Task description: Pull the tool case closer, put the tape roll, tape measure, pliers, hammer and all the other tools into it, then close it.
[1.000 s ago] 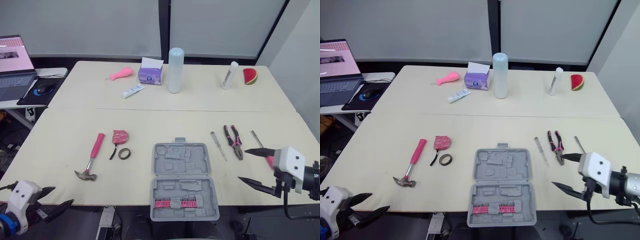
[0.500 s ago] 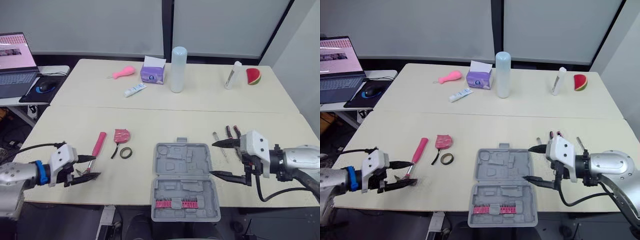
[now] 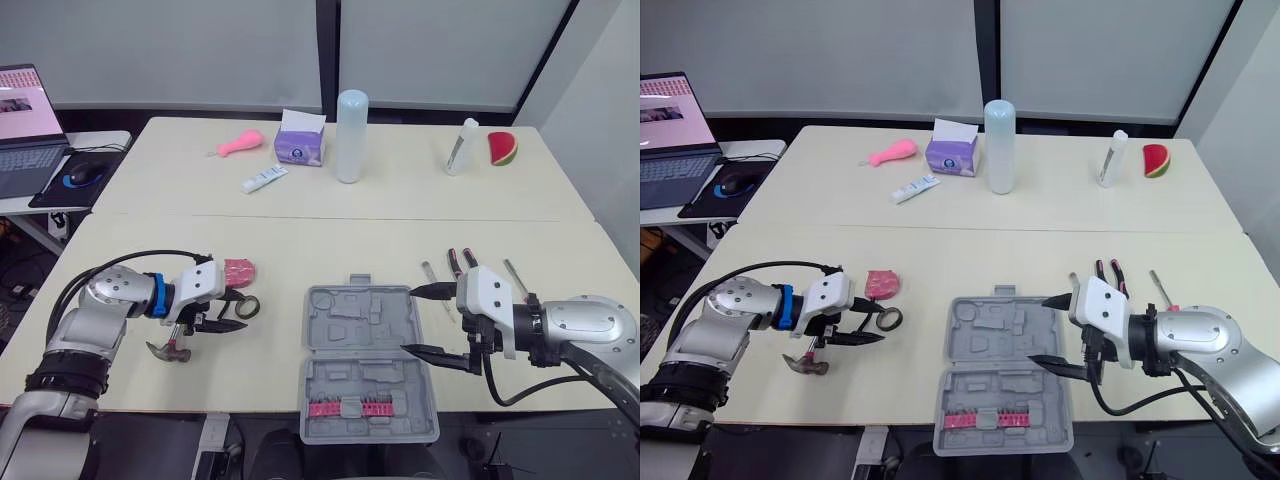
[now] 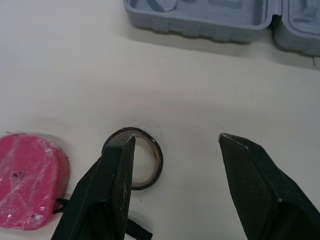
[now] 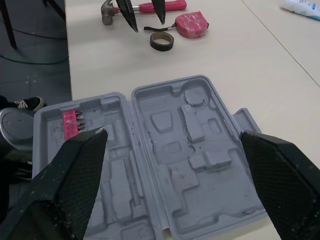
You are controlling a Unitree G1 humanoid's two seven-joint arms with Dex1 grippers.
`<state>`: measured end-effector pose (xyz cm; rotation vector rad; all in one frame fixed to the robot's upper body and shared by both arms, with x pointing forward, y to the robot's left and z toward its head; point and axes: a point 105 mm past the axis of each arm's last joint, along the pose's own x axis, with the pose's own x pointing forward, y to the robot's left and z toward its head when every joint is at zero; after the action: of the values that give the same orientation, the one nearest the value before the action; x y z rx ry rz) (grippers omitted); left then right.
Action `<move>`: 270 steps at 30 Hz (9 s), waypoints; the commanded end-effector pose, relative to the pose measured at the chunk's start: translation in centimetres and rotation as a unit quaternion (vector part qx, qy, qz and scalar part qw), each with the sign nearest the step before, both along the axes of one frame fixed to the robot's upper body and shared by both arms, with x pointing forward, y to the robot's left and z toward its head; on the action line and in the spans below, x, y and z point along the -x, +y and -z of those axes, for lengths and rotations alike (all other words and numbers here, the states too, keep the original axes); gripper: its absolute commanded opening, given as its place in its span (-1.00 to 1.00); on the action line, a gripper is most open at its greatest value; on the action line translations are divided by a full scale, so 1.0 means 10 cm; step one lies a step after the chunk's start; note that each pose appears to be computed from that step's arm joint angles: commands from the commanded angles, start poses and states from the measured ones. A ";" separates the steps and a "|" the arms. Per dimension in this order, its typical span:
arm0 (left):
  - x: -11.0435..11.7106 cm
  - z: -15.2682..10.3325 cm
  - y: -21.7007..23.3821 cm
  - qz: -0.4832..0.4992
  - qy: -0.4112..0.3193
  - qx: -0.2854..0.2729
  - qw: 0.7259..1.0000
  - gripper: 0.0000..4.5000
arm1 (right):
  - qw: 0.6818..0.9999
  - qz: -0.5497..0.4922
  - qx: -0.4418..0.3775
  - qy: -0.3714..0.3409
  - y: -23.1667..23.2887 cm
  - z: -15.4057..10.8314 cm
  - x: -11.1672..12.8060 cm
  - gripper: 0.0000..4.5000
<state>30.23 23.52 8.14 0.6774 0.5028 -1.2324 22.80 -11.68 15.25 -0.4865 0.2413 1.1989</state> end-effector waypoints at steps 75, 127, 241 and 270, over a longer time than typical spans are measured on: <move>-0.44 0.11 -1.39 0.002 0.061 0.072 0.996 -0.99 | 0.993 0.113 0.015 0.026 -0.12 0.03 0.06 1.00; -0.52 0.29 -1.46 0.010 0.003 0.114 0.993 -0.72 | 0.993 0.114 0.011 0.015 -0.09 0.03 0.05 1.00; -0.26 0.41 -0.15 -0.609 -0.027 0.158 0.777 0.82 | 0.998 0.024 -0.063 0.002 -0.06 -0.31 0.02 1.00; 0.31 0.45 -0.31 -0.414 0.017 0.090 0.905 -0.99 | 0.998 0.022 -0.053 0.016 -0.09 -0.28 0.10 1.00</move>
<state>27.99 21.61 3.64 0.2085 0.6080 -0.3762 22.36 -12.79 17.19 -0.3401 0.2475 1.1479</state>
